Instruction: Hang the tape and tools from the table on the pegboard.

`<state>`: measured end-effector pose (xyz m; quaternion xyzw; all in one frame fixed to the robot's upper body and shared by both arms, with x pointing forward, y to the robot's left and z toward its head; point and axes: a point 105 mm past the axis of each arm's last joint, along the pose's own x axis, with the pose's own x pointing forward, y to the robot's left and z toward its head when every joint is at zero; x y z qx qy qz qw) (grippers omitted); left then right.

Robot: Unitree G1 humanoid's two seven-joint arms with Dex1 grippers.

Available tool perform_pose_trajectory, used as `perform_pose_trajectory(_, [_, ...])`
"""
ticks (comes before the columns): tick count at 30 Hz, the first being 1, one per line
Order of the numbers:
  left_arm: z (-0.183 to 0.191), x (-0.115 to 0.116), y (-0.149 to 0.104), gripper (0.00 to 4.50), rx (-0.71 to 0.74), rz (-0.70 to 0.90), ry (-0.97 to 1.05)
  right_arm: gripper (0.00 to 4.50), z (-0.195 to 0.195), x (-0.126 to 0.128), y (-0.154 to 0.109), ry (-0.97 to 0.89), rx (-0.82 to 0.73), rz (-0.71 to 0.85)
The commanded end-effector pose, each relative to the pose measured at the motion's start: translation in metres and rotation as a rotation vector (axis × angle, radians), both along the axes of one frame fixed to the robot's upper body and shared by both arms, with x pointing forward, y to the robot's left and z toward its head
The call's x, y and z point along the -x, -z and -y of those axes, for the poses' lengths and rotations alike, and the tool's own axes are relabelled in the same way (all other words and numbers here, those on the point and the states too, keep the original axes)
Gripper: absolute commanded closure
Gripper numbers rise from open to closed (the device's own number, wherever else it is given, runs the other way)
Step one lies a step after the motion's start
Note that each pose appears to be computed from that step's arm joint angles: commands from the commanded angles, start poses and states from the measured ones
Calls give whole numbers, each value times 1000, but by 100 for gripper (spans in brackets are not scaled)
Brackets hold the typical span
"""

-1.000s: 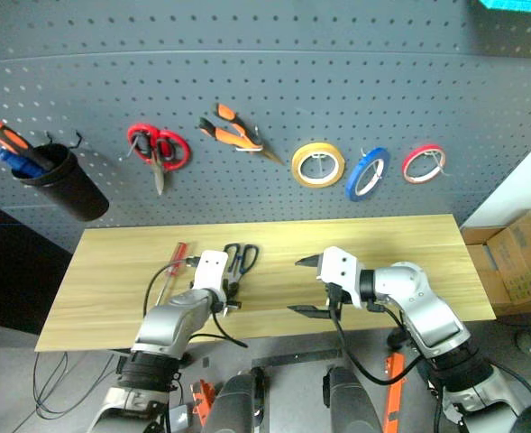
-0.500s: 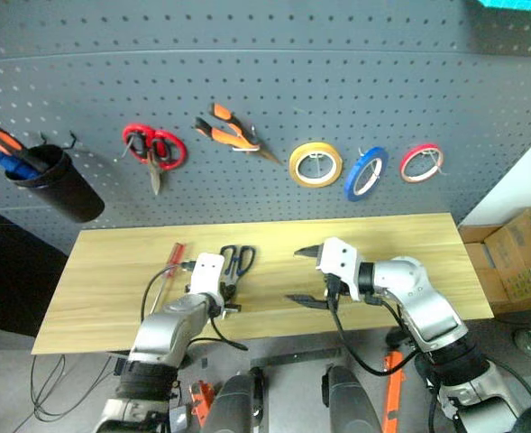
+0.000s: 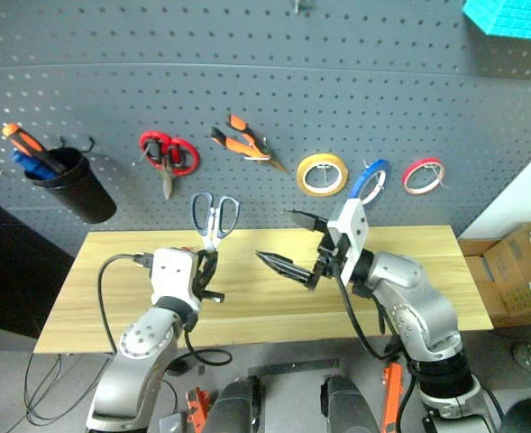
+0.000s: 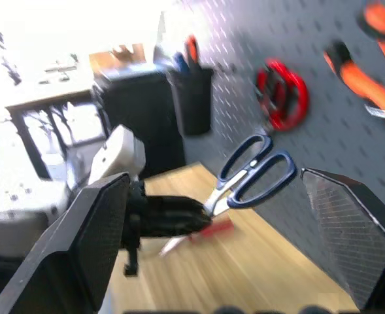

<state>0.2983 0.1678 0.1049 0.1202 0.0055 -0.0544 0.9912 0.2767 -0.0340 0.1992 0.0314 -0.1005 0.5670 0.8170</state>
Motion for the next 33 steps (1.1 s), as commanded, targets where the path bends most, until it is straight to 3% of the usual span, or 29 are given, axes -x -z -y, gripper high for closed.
perform_pose_trajectory(1, [3,5,-24,398,-23,141,-24,0,-3,2,-25,-12,-93,51])
perform_pose_trajectory(10, [-16,-3,-34,398,-27,224,-127,0,-14,-10,-32,-7,-119,98])
perform_pose_trajectory(33, [-26,-38,-41,398,38,231,-104,0,-8,-19,-25,112,-119,89])
